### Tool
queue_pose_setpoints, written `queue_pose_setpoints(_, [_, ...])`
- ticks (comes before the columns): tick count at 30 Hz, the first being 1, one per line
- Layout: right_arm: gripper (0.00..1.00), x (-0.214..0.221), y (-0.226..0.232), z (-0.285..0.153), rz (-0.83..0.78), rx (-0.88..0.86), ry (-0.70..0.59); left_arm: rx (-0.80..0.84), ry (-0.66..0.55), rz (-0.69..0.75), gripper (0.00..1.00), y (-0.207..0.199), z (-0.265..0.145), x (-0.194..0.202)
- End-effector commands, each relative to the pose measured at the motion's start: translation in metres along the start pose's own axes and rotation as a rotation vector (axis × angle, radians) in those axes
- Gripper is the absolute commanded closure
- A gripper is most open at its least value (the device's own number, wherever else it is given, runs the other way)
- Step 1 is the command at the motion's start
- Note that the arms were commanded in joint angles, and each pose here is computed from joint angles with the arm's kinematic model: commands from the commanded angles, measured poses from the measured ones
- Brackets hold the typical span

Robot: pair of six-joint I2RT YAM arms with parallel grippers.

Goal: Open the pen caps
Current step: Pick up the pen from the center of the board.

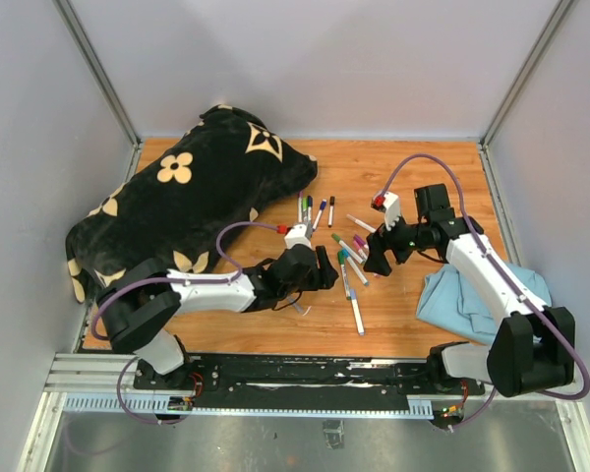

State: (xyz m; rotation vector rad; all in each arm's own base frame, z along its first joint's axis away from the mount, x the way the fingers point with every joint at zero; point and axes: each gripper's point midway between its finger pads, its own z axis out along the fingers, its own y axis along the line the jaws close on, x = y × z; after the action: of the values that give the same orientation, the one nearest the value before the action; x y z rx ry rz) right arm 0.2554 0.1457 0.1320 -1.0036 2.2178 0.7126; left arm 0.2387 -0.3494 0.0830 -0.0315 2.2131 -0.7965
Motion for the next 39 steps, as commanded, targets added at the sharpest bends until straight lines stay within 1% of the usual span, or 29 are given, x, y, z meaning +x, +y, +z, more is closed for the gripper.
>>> queue_pose_setpoints(1, [0.1, -0.007, -0.007, -0.003, 0.034, 0.029, -0.011, -0.061, 0.033, 0.033, 0.4, -0.005, 0.016, 0.008])
queue_pose_setpoints(5, [0.1, -0.003, -0.014, 0.0, 0.069, 0.059, 0.006, -0.059, 0.054, 0.062, 0.41, -0.017, 0.027, 0.019])
queue_pose_setpoints(6, [0.1, -0.003, -0.017, 0.001, 0.079, 0.07, 0.011, -0.078, 0.052, 0.065, 0.44, -0.017, 0.03, 0.019])
queue_pose_setpoints(7, [0.1, -0.002, -0.02, 0.001, 0.088, 0.082, 0.018, -0.106, 0.053, 0.073, 0.46, -0.016, 0.034, 0.02])
queue_pose_setpoints(9, [0.1, -0.002, -0.024, 0.0, 0.1, 0.105, 0.026, -0.214, 0.064, 0.1, 0.47, -0.005, 0.045, 0.022])
queue_pose_setpoints(10, [0.1, -0.002, -0.026, -0.001, 0.106, 0.118, 0.028, -0.266, 0.069, 0.116, 0.52, -0.002, 0.049, 0.022])
queue_pose_setpoints(11, [0.1, -0.003, -0.028, -0.002, 0.109, 0.13, 0.027, -0.312, 0.077, 0.132, 0.53, 0.001, 0.052, 0.021])
queue_pose_setpoints(13, [0.1, -0.003, -0.034, -0.007, 0.129, 0.154, 0.016, -0.361, 0.084, 0.155, 0.54, 0.003, 0.055, 0.023])
queue_pose_setpoints(21, [0.1, -0.005, -0.049, -0.029, 0.225, 0.18, -0.062, -0.373, 0.076, 0.175, 0.54, -0.002, 0.063, 0.021])
queue_pose_setpoints(27, [0.11, -0.006, -0.048, -0.031, 0.23, 0.171, -0.077, -0.379, 0.104, 0.196, 0.53, -0.001, 0.071, 0.031])
queue_pose_setpoints(34, [0.11, -0.007, -0.046, -0.03, 0.228, 0.156, -0.082, -0.436, 0.118, 0.221, 0.53, 0.014, 0.069, 0.036])
queue_pose_setpoints(39, [0.11, -0.007, -0.045, -0.03, 0.23, 0.15, -0.085, -0.461, 0.143, 0.25, 0.62, 0.023, 0.061, 0.038])
